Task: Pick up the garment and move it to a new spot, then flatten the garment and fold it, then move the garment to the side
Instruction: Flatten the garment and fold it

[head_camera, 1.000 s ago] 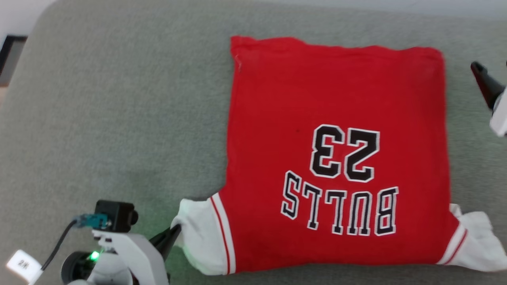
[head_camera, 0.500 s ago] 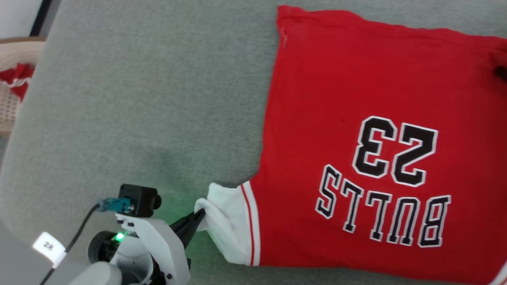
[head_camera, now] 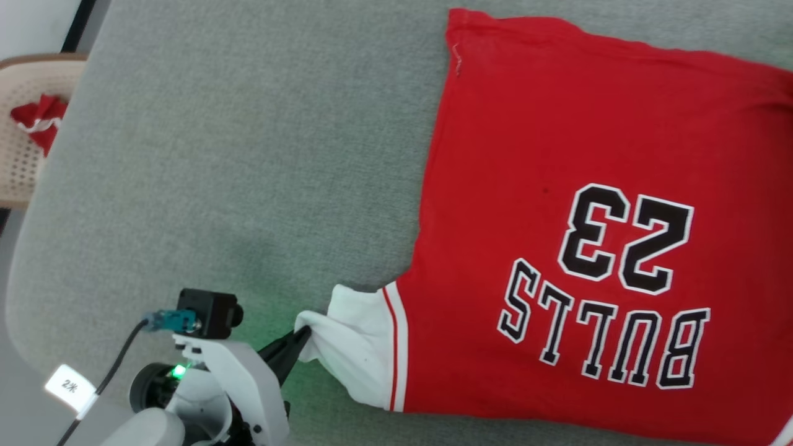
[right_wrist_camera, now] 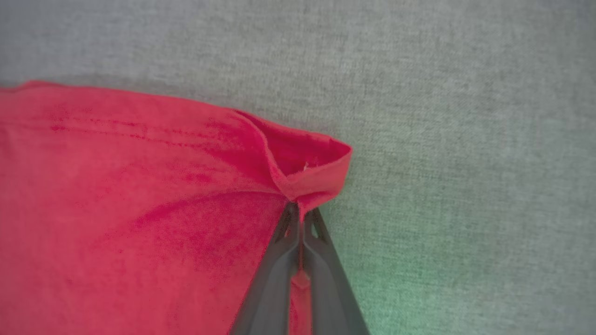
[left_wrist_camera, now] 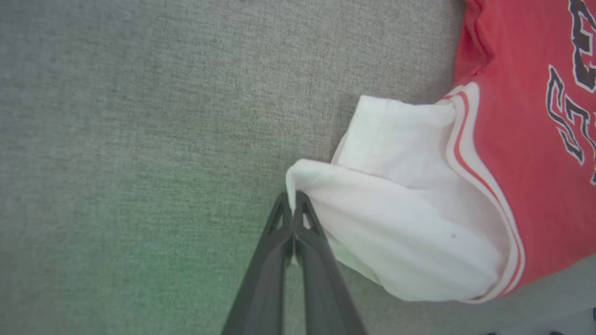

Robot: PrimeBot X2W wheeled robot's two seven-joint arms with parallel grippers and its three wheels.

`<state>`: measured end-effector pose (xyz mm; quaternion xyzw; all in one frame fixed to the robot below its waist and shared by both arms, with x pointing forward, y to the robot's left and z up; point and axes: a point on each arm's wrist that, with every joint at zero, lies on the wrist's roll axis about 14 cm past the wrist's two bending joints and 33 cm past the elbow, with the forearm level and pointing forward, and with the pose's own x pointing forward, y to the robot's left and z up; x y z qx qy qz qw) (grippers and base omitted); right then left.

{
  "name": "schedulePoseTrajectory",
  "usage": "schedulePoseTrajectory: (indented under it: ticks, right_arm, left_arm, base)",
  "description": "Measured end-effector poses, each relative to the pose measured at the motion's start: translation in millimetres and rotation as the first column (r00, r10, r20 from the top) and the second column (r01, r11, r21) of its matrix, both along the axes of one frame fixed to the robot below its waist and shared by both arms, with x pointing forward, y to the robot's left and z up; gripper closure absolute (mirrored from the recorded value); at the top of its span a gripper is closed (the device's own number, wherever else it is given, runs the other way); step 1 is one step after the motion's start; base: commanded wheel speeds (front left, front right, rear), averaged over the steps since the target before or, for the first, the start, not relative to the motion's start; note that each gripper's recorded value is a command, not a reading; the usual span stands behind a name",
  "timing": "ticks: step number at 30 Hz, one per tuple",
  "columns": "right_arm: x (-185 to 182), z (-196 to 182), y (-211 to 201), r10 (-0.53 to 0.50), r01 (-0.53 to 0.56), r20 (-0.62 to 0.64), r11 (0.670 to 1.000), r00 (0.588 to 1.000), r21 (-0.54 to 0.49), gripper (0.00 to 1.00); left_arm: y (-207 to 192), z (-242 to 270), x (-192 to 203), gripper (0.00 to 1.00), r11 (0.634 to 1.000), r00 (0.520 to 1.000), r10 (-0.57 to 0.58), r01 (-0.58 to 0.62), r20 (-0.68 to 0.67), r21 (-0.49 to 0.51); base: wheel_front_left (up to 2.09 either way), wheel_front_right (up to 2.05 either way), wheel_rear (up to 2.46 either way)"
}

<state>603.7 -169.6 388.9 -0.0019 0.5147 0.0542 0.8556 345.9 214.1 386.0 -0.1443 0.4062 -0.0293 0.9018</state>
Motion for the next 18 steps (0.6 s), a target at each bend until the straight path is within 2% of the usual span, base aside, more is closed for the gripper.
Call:
schedulePoseTrajectory:
  ticks: [9,18]
  right_arm:
    - [-33.3,15.7,-8.3,0.069,-0.069,0.004,0.997,0.998,-0.034,1.00]
    - [-99.5,30.2,-41.5,0.085,-0.084,0.049,0.996,0.995,-0.009,1.00]
  left_arm:
    - [-4.1,8.3,5.5,1.00,0.999,0.999,-0.036,0.036,0.026,0.016]
    - [-11.9,22.3,13.4,1.00,0.996,0.994,-0.087,0.085,0.065,0.036]
  base:
    - [0.00,0.00,0.00]
    - [0.00,0.00,0.00]
